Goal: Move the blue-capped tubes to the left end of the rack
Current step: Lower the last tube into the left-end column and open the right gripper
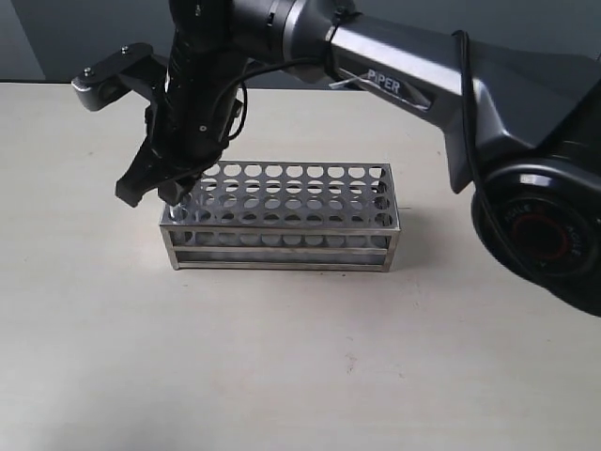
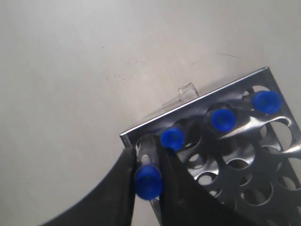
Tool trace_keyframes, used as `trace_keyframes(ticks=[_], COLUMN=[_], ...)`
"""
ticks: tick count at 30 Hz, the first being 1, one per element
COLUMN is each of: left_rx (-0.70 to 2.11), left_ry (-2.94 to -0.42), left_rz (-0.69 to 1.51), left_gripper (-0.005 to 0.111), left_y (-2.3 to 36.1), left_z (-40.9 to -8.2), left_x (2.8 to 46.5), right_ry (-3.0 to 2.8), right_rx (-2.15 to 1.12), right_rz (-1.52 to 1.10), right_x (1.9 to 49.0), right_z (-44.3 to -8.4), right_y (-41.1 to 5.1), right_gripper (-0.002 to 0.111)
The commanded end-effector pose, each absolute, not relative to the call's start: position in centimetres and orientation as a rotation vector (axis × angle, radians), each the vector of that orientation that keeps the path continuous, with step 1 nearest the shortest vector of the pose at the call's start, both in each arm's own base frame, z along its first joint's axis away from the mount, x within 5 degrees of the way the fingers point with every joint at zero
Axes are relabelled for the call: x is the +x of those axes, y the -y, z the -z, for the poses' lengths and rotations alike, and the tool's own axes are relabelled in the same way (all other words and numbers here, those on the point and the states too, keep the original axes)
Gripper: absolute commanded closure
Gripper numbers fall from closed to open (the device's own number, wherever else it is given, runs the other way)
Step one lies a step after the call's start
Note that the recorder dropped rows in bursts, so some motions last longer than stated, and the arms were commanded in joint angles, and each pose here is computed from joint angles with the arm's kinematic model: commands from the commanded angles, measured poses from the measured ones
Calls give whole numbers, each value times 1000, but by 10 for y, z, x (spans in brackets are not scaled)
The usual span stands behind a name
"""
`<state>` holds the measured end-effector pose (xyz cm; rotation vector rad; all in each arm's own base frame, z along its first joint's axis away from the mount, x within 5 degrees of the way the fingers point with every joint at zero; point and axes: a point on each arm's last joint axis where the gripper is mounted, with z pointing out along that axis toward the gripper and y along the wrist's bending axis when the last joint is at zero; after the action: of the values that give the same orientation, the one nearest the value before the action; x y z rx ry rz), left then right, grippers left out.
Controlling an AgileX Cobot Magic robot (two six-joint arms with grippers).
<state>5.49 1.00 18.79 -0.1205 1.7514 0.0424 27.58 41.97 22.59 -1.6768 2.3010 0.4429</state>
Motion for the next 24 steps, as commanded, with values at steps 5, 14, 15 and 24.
trace_keyframes(ticks=[5, 14, 15, 24], left_rx=[-114, -114, -114, -113], left_ry=[-1741, -1741, -1741, -1739], left_rz=[-35, -35, -35, -34], left_gripper=[106, 106, 106, 106], left_y=[-10, -10, -10, -9], left_z=[-190, -190, -190, -190], left_x=[55, 55, 55, 55], right_ry=[-2303, -2299, -2299, -2298], right_rx=[-1726, -1716, -1715, -1710], right_rz=[-445, -460, -463, -470], right_x=[267, 267, 267, 266], right_z=[-212, -211, -211, -214], right_y=[-429, -430, -430, -430], right_gripper=[109, 95, 90, 66])
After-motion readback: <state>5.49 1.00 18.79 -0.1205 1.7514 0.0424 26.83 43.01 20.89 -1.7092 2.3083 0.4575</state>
